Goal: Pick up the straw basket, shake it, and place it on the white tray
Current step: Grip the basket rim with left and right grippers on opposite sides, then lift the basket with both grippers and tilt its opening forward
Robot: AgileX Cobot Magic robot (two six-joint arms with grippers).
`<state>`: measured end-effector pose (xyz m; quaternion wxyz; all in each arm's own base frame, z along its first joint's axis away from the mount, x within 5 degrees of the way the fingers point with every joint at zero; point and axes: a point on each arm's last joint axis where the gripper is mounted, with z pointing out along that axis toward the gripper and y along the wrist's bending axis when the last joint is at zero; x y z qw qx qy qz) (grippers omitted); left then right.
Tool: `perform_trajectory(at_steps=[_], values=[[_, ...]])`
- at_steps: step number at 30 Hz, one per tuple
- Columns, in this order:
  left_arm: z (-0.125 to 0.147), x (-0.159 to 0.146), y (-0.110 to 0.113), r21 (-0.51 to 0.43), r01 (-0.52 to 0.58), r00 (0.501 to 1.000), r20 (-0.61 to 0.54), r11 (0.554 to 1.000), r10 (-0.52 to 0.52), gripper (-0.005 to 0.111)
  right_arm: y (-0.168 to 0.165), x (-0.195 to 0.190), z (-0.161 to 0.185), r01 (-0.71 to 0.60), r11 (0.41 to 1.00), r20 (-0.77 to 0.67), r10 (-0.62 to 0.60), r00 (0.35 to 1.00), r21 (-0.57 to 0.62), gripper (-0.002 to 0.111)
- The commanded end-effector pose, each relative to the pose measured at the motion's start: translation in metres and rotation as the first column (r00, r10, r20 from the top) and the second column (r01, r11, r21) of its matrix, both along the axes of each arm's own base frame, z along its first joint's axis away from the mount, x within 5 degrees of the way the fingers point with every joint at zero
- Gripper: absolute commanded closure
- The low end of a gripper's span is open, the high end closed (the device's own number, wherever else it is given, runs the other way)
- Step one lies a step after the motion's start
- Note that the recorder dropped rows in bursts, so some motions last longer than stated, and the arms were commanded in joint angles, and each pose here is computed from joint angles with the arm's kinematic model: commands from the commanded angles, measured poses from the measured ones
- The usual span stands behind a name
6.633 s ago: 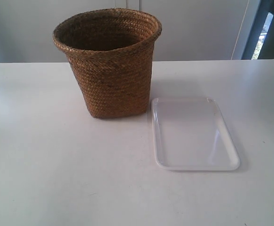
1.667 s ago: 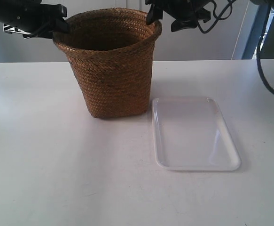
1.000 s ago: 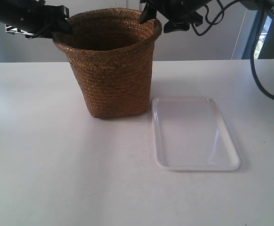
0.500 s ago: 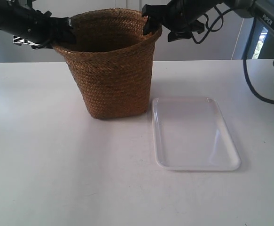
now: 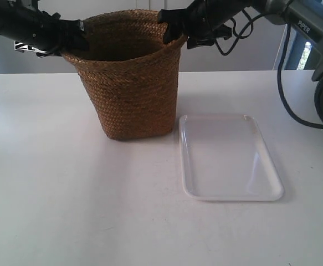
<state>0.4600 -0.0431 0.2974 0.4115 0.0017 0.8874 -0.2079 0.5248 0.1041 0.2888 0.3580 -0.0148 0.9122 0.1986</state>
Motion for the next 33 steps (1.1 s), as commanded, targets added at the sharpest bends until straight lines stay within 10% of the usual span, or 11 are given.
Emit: perform_trajectory(at_steps=[1, 10, 33], values=[[0.000, 0.002, -0.001, 0.010, 0.002, 1.000, 0.012, 1.000, -0.002, 0.047, 0.001, 0.001, 0.005, -0.004, 1.000, 0.036, 0.004, 0.999, -0.020, 0.073], [0.000, 0.002, 0.000, 0.011, -0.008, 1.000, 0.025, 1.000, 0.008, 0.107, 0.005, 0.002, 0.013, -0.022, 0.999, 0.113, 0.026, 0.993, -0.037, 0.108], [0.051, -0.054, -0.005, -0.017, -0.092, 0.979, 0.183, 0.996, 0.094, 0.107, 0.010, -0.049, 0.060, 0.052, 0.991, 0.223, -0.024, 0.974, -0.121, 0.108]])
